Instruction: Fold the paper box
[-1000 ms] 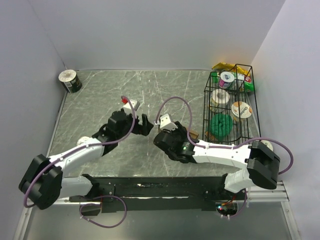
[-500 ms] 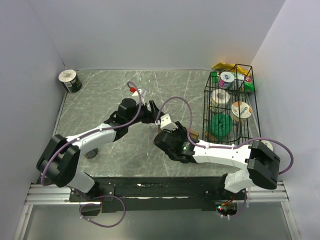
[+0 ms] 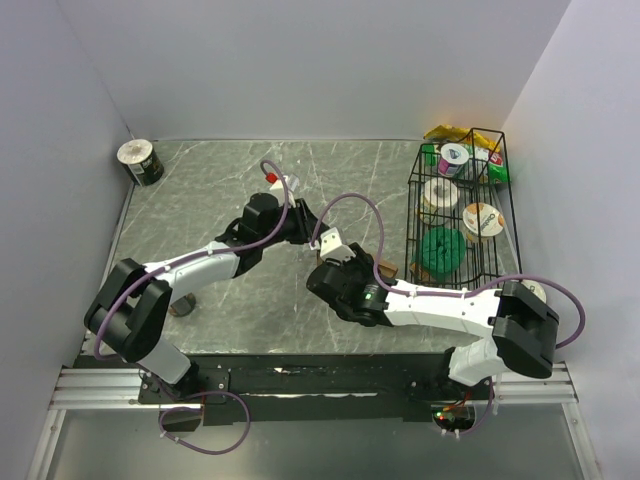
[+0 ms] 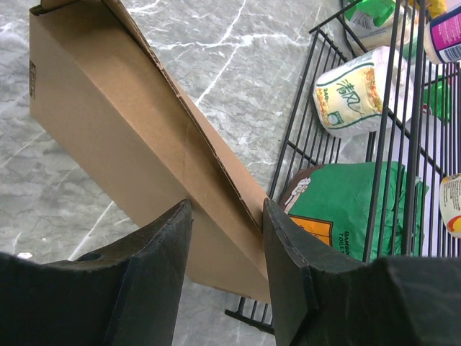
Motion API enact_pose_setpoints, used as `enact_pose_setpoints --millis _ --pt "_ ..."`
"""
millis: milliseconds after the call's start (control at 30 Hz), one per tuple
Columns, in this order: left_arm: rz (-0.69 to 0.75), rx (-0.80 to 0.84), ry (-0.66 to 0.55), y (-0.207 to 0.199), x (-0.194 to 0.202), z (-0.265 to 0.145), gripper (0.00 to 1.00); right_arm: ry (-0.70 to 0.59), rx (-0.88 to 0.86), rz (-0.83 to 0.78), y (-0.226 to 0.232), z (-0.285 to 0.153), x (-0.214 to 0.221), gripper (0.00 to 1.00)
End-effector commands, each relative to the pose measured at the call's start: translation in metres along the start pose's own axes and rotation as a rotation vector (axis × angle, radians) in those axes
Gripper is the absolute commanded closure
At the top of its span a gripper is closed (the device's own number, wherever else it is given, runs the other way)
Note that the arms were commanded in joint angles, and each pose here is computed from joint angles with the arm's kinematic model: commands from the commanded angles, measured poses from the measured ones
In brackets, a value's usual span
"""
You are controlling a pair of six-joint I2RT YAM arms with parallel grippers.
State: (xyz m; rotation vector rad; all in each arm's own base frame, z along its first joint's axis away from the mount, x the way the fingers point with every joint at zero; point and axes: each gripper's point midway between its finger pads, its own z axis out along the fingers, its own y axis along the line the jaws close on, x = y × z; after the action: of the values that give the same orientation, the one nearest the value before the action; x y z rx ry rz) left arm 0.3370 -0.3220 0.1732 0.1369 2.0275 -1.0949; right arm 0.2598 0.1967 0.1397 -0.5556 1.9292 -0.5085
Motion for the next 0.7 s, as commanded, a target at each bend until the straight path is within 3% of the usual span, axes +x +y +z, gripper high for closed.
enact_pose_setpoints --millis 0,267,667 --pt "0.024 0.031 -0.042 -0.013 -0.019 0.003 0.69 0.099 -0.067 -0.068 0.016 0.003 0.032 0.49" --pt "0.019 0.024 -0.007 -0.008 -0.005 0.003 0.80 0.104 -0.058 -0.076 0.016 0.004 0.032 0.49" --pt "0.014 0.012 0.028 -0.006 0.008 0.005 0.73 0.106 -0.053 -0.077 0.016 0.004 0.033 0.49"
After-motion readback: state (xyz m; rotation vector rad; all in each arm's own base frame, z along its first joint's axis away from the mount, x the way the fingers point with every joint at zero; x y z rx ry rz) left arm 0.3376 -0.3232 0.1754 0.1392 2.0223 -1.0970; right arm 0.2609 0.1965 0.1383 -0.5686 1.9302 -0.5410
